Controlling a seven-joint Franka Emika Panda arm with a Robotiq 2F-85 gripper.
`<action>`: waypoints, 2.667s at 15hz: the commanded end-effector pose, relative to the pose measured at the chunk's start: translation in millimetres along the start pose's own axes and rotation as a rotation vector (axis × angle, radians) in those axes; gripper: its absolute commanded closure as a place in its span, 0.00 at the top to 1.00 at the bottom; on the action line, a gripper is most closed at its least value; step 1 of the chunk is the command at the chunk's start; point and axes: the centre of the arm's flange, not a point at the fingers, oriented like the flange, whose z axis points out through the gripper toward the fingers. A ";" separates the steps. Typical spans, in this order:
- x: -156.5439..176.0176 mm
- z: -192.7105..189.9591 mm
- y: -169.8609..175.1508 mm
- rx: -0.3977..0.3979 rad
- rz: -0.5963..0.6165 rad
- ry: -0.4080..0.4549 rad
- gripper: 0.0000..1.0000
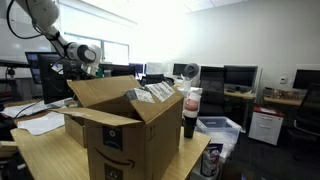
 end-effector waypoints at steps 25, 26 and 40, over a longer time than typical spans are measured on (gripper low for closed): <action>-124.5 -236.2 178.5 0.002 -0.232 0.089 1.00; -125.6 -236.5 179.4 0.000 -0.238 0.082 1.00; -126.1 -236.5 179.7 -0.003 -0.241 0.078 1.00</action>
